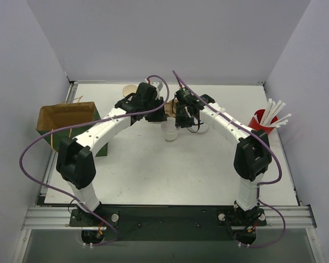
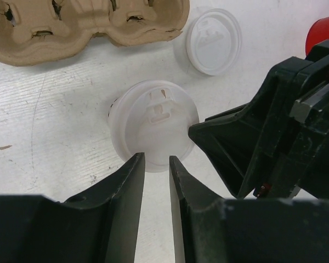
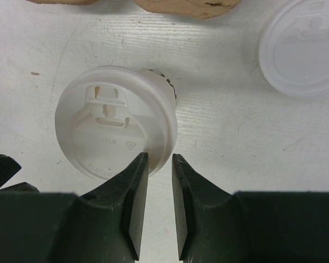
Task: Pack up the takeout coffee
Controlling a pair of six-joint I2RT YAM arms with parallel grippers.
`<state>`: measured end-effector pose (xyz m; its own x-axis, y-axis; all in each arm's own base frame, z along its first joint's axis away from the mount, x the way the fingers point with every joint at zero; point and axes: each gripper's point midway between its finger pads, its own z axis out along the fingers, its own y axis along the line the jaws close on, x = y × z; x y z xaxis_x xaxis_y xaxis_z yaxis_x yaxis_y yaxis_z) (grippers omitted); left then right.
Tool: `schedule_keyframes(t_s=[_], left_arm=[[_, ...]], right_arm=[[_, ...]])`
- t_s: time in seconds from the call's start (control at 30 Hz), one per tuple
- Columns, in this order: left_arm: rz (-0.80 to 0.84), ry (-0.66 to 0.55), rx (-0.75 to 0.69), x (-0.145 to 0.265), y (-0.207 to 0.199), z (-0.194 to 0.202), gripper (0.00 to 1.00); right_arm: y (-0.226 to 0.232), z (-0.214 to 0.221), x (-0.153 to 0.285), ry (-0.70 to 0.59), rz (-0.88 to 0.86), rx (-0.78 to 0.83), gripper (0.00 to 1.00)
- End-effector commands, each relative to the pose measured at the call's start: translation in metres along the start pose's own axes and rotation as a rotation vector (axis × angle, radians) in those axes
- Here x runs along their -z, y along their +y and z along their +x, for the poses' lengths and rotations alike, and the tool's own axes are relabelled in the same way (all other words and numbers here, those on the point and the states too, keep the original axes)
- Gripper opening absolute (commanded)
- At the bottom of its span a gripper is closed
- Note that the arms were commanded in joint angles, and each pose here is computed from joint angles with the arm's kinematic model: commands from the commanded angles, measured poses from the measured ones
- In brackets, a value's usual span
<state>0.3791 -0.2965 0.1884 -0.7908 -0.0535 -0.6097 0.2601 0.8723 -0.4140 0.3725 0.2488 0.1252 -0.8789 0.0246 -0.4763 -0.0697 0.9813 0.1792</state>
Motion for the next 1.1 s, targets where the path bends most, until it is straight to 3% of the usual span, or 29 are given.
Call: schedule_keyframes(t_s=[0.0,0.1,0.3,0.9,1.07], left_arm=[[0.001,0.021,0.017,-0.009,0.004,0.011,0.34],[-0.035,0.1,0.03,-0.029,0.019,0.046,0.3],[-0.077,0.136,0.032,-0.045,0.033,0.067,0.3],[0.011,-0.038,-0.008,0.024,-0.006,-0.004,0.31],[0.015,-0.051,-0.019,0.018,-0.012,-0.024,0.37]], right_arm=[[-0.001,-0.005,0.003,-0.003,0.01,-0.012,0.2],[-0.001,-0.005,0.003,-0.001,0.007,-0.013,0.2],[0.0,-0.004,0.004,0.001,0.004,-0.01,0.2],[0.009,-0.021,0.011,-0.031,-0.023,-0.01,0.21],[0.008,-0.023,0.012,-0.036,-0.015,-0.016,0.21]])
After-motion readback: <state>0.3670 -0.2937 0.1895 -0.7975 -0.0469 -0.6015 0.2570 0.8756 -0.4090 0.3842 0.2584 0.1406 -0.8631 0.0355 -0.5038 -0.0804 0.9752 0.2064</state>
